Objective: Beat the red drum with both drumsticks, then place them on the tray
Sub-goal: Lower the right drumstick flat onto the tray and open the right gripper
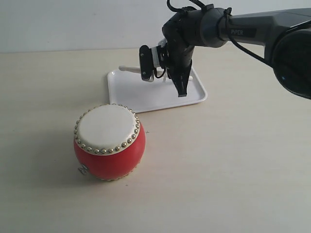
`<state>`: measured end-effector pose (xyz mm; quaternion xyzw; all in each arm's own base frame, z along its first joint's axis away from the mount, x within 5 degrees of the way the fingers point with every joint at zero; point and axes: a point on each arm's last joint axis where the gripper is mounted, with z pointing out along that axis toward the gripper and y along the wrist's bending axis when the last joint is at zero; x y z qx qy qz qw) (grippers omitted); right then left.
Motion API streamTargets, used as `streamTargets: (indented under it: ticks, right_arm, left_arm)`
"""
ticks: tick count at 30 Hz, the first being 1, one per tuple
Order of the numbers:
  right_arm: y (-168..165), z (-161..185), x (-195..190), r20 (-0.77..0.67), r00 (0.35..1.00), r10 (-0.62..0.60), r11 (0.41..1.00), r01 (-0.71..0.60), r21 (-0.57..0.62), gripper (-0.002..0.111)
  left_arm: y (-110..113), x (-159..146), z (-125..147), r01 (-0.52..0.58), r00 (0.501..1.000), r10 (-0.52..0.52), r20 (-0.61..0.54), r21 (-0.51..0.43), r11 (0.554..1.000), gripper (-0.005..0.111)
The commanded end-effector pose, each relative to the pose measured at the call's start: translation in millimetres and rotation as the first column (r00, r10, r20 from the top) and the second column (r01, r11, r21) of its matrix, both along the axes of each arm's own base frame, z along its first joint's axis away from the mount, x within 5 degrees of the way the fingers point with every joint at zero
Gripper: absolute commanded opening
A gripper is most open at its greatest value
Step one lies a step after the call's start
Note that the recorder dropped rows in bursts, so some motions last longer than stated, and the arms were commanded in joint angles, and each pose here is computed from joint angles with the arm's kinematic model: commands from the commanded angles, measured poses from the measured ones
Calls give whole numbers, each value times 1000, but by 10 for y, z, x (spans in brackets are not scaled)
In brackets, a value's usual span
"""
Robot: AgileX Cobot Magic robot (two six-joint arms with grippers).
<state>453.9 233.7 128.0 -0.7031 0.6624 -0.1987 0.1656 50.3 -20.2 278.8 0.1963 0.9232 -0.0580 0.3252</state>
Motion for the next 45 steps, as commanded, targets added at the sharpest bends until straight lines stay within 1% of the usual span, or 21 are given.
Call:
streamTargets:
  ticks: [1, 4, 6, 7, 9, 12, 15, 17, 21, 28, 31, 36, 45]
  right_arm:
    - [8, 28, 15, 14, 1000, 7, 1000, -7, 10, 19]
    - [10, 31, 19, 19, 1000, 10, 1000, -10, 10, 19]
    - [11, 38, 32, 35, 999, 21, 1000, -21, 5, 17]
    - [9, 41, 36, 40, 999, 29, 1000, -29, -3, 13]
    - [-10, 52, 52, 59, 997, 48, 998, -46, -39, 0]
    - [-47, 68, 72, 81, 995, 67, 993, -58, -100, 0]
    - [-77, 71, 57, 63, 996, 57, 990, -49, -129, 0]
    - [-55, 86, 39, 69, 995, 75, 984, -63, -169, 0]
    - [70, 92, -8, 85, 992, 96, 985, -82, -152, 0]
    - [228, 95, -95, 89, 987, 137, 979, -121, -163, 0]
    - [260, 93, -123, 88, 989, 114, 983, -100, -153, 0]
    - [218, 84, -145, 66, 996, 57, 985, -45, -166, 0]
    - [229, 72, -159, 53, 998, 29, 991, -22, -133, 0]
  left_arm:
    - [-3, -1, 8, 15, 1000, -15, 18, 0, 1000, 0]
    - [-3, -1, 8, 15, 1000, -15, 18, 0, 1000, 0]
    - [-3, -1, 8, 15, 1000, -15, 18, 0, 1000, 0]
    - [-3, -1, 8, 15, 1000, -15, 18, 0, 1000, 0]
    - [-3, -1, 8, 15, 1000, -15, 18, 0, 1000, 0]
    - [-3, -1, 8, 15, 1000, -15, 18, 0, 1000, 0]
    - [-1, 2, 9, 14, 1000, -14, 22, 2, 1000, 0]
    - [-1, 2, 9, 14, 1000, -14, 22, 2, 1000, 0]
    - [-1, 2, 9, 14, 1000, -14, 22, 2, 1000, 0]
    - [1, -1, 7, 14, 1000, -14, 18, 4, 1000, 0]
    - [1, -1, 7, 14, 1000, -14, 18, 4, 1000, 0]
    - [1, -1, 7, 14, 1000, -14, 18, 4, 1000, 0]
    - [-1, -4, 5, 15, 1000, -15, 14, 2, 1000, 0]
